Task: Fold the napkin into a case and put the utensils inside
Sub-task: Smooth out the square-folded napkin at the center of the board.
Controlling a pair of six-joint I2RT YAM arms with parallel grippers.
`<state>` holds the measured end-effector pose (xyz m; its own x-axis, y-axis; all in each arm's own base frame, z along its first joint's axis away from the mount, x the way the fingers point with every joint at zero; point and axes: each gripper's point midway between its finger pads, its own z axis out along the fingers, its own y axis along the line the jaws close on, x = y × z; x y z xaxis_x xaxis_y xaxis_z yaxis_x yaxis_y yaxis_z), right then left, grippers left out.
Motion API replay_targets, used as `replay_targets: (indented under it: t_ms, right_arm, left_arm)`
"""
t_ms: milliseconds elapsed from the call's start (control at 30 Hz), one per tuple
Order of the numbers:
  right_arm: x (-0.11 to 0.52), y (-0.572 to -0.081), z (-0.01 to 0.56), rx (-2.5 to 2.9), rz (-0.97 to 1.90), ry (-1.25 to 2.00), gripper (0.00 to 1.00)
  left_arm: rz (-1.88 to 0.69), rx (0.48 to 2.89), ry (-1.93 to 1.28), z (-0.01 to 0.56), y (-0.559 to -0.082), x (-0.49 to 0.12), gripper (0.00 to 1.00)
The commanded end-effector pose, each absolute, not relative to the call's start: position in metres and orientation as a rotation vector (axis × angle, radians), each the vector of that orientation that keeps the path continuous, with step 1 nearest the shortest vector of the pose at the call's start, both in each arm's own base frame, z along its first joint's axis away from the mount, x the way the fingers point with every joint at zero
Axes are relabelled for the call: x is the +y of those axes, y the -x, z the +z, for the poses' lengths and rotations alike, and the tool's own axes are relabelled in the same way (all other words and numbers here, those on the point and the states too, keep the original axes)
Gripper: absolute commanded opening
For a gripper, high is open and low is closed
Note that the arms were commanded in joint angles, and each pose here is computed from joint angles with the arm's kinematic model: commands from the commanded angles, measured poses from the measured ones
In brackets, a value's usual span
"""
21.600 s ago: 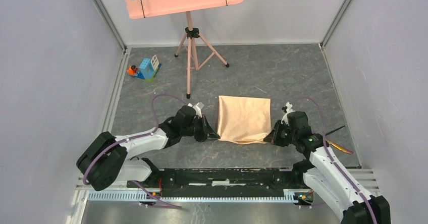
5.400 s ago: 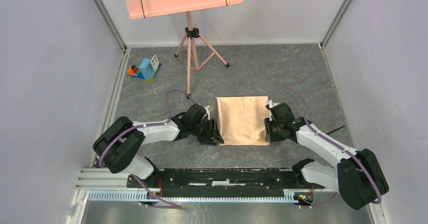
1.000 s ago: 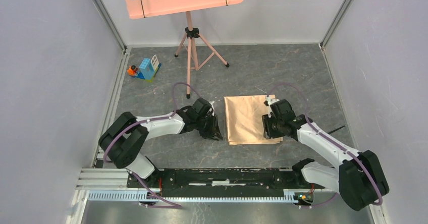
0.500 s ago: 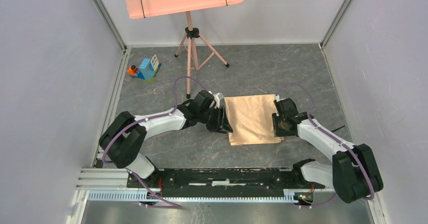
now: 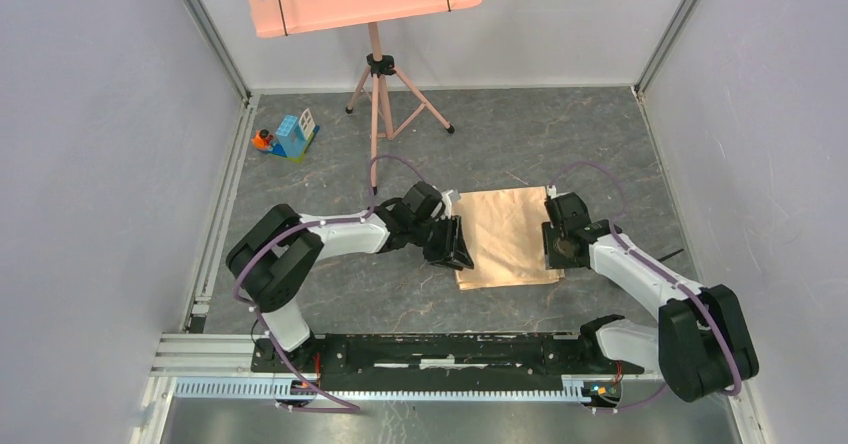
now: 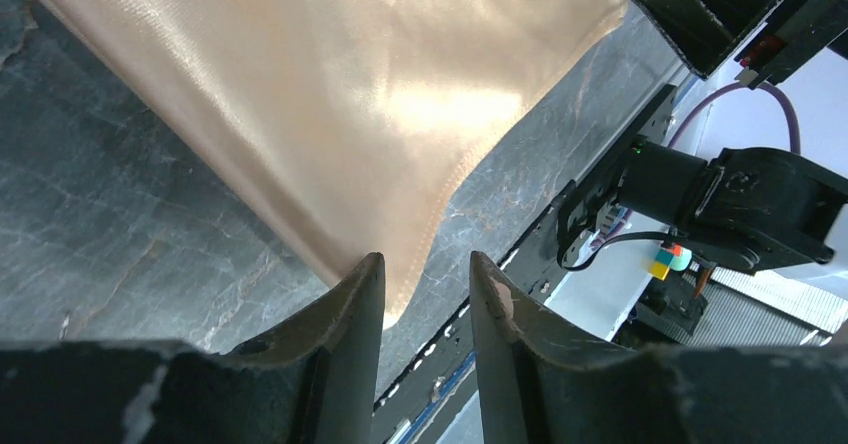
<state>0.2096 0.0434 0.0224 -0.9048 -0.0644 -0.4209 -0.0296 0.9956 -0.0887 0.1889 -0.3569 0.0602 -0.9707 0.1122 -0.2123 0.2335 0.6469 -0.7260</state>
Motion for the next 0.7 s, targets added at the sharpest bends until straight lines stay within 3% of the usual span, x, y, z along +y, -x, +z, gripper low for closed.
replay_targets:
  t_ms: [0, 167, 267, 300, 433, 500, 667]
  right_arm:
    - [0.030, -0.209, 0.010, 2.707, -0.214, 0.015, 0.40]
    - [0.025, -0.214, 0.010, 2.683, -0.251, -0.014, 0.29]
    - [0.038, -0.236, 0.031, 2.621, -0.185, 0.022, 0.30]
    - [0.045, -0.247, 0.042, 2.580, -0.150, 0.038, 0.32]
    - [0.088, -0.295, 0.089, 2.391, 0.111, 0.128, 0.66]
    - [0.114, -0.313, 0.097, 2.349, 0.258, 0.181, 0.71]
    - [0.155, -0.348, 0.098, 2.268, 0.554, 0.188, 0.69]
  left_arm:
    - [-1.328, 2.676, -0.288, 0.064, -0.189, -0.375, 0.43]
    - [-1.332, 2.711, -0.275, 0.047, -0.179, -0.378, 0.41]
    - [-1.315, 2.736, -0.240, 0.033, -0.175, -0.373, 0.39]
    - [-1.295, 2.750, -0.232, 0.027, -0.174, -0.369, 0.39]
    - [-1.244, 2.779, -0.209, 0.012, -0.171, -0.361, 0.38]
    - [-1.234, 2.785, -0.209, 0.009, -0.171, -0.359, 0.39]
    - [-1.294, 2.681, -0.266, 0.052, -0.177, -0.368, 0.53]
